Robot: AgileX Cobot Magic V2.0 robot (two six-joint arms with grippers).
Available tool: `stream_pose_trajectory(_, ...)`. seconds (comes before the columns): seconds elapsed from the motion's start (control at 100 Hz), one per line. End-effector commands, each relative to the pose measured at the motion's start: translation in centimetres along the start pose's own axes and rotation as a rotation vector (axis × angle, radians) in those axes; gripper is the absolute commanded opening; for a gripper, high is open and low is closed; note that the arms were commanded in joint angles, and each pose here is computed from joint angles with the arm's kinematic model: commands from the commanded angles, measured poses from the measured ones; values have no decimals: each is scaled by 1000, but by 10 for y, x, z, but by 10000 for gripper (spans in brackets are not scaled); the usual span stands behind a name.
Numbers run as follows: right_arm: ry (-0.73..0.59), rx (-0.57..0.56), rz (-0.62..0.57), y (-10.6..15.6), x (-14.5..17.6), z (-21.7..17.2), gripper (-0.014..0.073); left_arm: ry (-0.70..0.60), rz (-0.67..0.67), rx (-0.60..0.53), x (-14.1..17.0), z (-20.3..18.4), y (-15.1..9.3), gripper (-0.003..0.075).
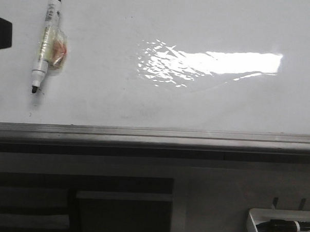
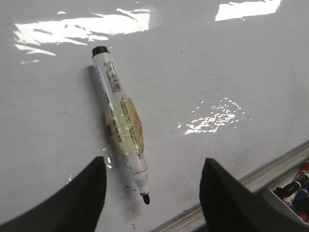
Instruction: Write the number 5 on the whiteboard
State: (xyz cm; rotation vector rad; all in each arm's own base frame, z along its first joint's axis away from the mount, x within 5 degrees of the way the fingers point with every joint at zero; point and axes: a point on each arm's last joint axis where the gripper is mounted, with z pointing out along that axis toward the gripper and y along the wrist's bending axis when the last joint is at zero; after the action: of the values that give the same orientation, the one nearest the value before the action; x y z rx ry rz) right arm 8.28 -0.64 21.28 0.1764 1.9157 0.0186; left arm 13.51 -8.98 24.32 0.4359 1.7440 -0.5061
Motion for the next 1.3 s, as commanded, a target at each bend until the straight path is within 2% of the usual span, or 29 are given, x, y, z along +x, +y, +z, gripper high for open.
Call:
stream_pose_trajectory(0.0,-89,1,-2,1,-17,-1,-64,-109,-54,11,-16,9,-2,399)
stream_pose_trajectory(0.5,-89,1,-2,1,-17,-1,-64,1,-60,-6,-10,48,0,399)
stream_pose_trajectory(0.74,-89,1,-2,1,-17,-1,-64,12,-64,-24,-13,68,3,399)
stream_pose_trajectory(0.88,-89,1,-2,1,-17,-1,-64,66,-107,-53,-5,72,6,395)
stream_pose_trajectory(0.93,-89,1,-2,1,-17,-1,-64,89,-108,-56,-3,72,6,360)
stream_pose_trajectory(0.98,-89,1,-2,1,-17,-1,-64,109,-108,-59,-1,72,7,274)
stream_pose_trajectory(1.08,-89,-2,-3,1,-16,-1,-64,143,-76,-48,2,72,6,-19)
stream_pose_trajectory(1.29,-87,-53,-19,7,-29,-3,-64,167,12,-13,4,71,3,-20)
